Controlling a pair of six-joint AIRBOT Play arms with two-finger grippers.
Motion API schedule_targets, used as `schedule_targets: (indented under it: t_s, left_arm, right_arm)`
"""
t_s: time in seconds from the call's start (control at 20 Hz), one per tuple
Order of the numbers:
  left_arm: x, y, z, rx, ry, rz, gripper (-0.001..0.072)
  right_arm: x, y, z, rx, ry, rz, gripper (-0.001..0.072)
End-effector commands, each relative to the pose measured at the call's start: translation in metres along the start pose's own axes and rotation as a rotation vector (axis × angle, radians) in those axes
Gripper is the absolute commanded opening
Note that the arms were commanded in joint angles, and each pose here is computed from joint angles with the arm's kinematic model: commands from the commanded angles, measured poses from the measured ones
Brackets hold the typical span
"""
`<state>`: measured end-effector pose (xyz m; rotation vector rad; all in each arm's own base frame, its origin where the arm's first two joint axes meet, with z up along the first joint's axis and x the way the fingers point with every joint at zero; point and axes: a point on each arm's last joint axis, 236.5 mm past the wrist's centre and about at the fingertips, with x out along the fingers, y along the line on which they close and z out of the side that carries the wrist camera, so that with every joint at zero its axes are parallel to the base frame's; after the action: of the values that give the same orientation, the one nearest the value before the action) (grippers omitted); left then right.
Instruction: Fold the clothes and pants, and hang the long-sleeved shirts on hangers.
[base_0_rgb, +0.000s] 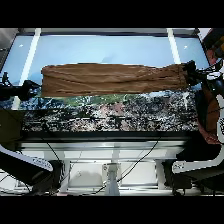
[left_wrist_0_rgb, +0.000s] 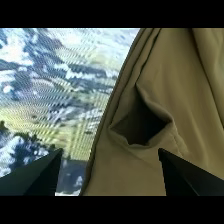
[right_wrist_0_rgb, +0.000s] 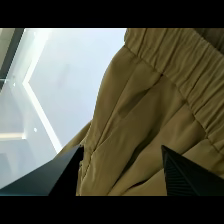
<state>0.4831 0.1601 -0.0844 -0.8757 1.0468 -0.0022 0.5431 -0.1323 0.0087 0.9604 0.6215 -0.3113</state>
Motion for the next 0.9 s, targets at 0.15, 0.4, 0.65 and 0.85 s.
schedule_targets:
  t_s: [0.15, 0.4, 0.65, 0.85]
  left_arm:
    - [0.014, -0.004, 0.028, -0.086, -0.109, -0.063, 0.0713]
    - [0.033, -0.012, 0.018, -0.085, -0.072, -0.077, 0.0713]
    - [0.056, -0.035, -0.003, 0.042, -0.009, -0.092, 0.0705]
    - [0.061, -0.043, -0.012, 0.085, 0.019, -0.101, 0.0507]
  right_arm:
    - [0.000, -0.001, -0.005, -0.002, 0.021, -0.003, 0.0549]
    - [0.000, 0.000, -0.006, -0.004, 0.025, -0.003, 0.0548]
    - [-0.001, -0.001, -0.012, -0.004, 0.050, -0.006, 0.0548]
    - [-0.001, -0.002, -0.018, -0.004, 0.076, -0.008, 0.0548]
